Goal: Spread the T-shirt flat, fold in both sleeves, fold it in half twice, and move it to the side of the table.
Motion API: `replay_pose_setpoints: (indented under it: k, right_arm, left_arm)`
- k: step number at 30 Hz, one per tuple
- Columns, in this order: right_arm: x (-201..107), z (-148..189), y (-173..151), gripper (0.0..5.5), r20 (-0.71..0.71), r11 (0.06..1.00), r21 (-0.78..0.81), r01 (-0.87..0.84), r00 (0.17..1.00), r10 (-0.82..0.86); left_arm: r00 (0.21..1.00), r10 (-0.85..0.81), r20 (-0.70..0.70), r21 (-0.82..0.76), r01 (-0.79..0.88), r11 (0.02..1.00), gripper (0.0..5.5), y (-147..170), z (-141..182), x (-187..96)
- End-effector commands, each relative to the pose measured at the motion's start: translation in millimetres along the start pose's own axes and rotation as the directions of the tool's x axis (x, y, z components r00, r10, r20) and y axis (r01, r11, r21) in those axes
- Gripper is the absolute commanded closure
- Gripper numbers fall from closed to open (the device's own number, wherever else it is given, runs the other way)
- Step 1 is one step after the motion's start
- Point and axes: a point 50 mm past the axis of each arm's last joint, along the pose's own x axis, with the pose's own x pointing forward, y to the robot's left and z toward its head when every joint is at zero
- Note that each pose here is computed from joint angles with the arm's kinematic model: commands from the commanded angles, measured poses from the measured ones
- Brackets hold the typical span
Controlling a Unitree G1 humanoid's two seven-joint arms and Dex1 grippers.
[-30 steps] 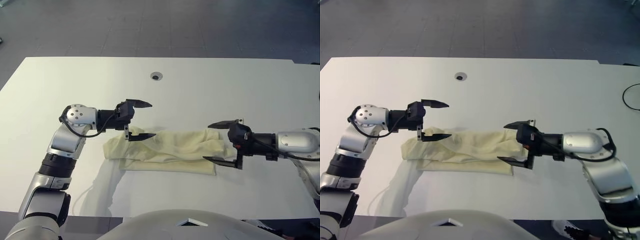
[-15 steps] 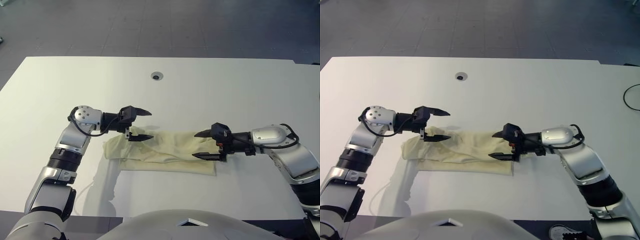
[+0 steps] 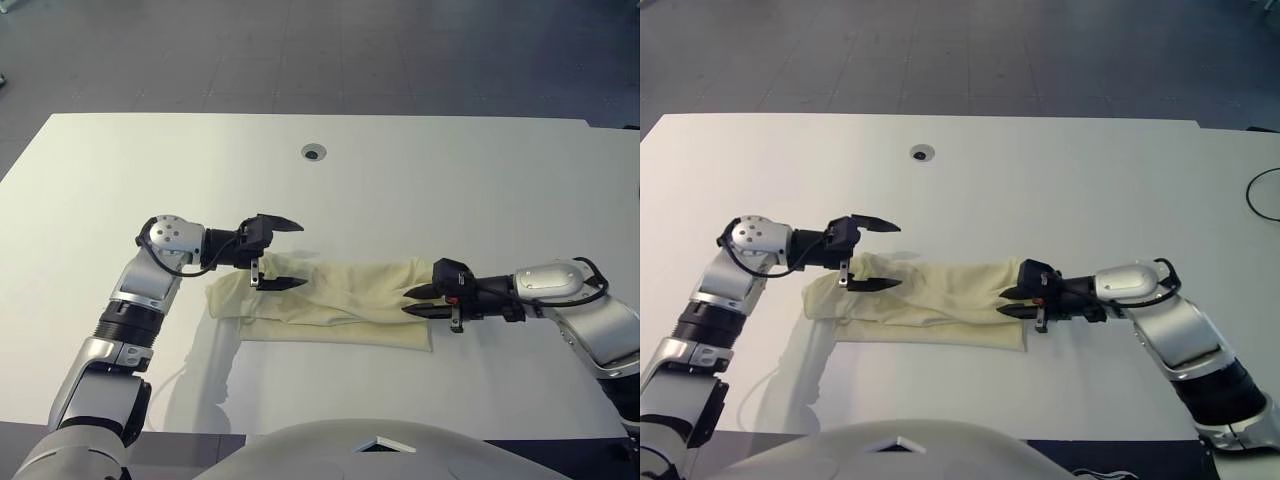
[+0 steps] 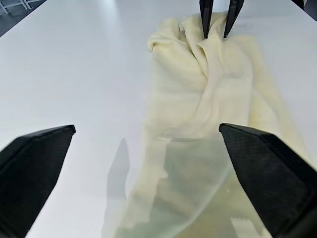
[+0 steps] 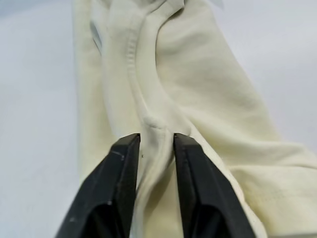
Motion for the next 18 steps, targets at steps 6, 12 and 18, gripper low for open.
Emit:
replay_pose_setpoints:
  k: [6,12,18]
  right_arm:
    - [5,4,-7,5.47,0.016,1.000,0.014,0.022,1.000,-0.022]
    - [-12,14,-2,5.47,0.089,1.000,0.005,0.016,0.996,-0.017]
    - [-26,21,29,5.47,0.148,0.994,-0.081,-0.077,0.985,0.089]
  left_arm:
    - [1.000,0.008,0.004,0.021,-0.008,1.000,0.10,0,5,-2]
    - [0.999,0.019,0.026,0.037,-0.020,0.999,0.10,-1,16,-17]
    - [1.000,-0.031,-0.003,0.058,0.031,0.998,0.10,-12,25,-29]
